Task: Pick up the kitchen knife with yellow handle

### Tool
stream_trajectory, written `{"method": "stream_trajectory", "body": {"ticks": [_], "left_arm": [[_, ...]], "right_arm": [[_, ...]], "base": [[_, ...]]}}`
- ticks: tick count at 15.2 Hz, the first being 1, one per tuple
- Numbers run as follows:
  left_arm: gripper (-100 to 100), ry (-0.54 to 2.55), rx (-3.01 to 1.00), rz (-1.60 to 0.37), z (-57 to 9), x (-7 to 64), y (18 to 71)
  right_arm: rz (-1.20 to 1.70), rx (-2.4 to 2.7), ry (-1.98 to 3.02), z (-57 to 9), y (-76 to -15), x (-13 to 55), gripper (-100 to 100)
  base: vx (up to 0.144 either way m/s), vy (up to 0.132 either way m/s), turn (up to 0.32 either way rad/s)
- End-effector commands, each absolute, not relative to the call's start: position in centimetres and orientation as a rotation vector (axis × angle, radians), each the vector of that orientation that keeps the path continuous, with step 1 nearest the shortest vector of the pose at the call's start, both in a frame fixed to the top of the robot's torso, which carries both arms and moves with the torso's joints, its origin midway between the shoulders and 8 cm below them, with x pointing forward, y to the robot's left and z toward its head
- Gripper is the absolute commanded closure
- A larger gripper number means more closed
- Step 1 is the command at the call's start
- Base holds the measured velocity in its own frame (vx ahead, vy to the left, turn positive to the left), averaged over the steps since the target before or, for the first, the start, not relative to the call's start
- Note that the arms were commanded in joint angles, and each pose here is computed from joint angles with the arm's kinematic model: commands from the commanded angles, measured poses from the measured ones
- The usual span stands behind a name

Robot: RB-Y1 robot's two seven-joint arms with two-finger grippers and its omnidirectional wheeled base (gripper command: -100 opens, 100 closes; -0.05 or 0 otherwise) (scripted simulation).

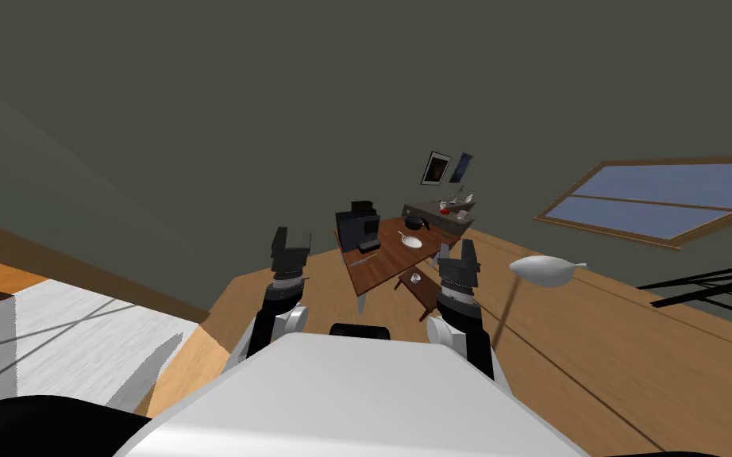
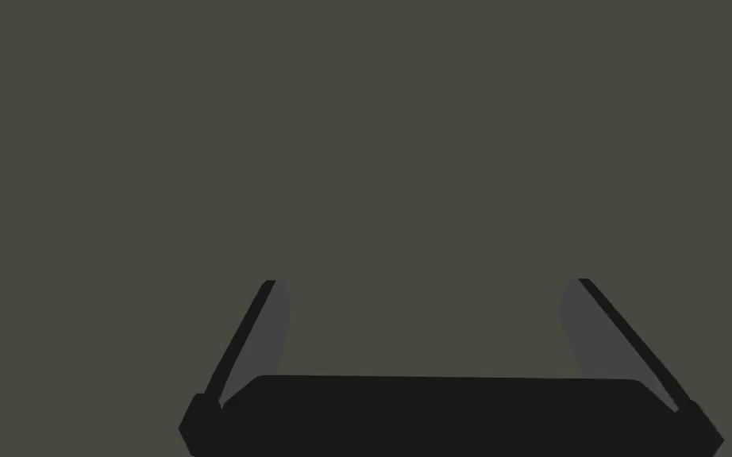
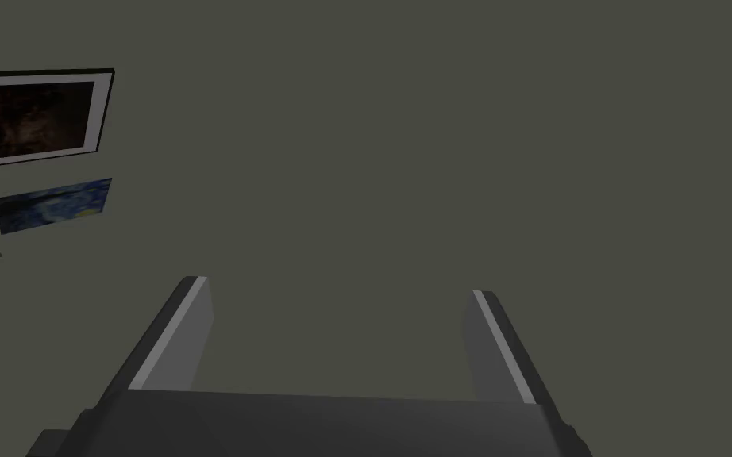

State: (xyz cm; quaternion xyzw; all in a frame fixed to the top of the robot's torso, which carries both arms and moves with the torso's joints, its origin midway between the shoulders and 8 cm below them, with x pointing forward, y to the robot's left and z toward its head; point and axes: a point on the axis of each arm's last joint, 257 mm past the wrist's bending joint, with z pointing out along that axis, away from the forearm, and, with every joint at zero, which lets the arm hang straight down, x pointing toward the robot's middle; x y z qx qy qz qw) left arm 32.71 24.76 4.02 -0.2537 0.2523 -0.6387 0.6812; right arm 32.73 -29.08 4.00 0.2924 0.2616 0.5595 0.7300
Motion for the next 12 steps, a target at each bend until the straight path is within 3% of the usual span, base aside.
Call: {"method": "stream_trajectory", "body": {"ticks": [1, 12], "left_arm": [[-100, 0.613, -0.589, -1.436, 3.1, 33.5, 25.0], [-100, 0.783, -0.791, -1.413, -2.9, 37.5, 28.1]], "right_arm": [[1.232, 0.644, 0.576, 4.0, -29.1, 32.7, 0], [1.232, 0.644, 0.576, 4.0, -29.1, 32.7, 0]], "base": [[-0.010, -0.022, -0.117], [-0.030, -0.058, -0.144]]}}
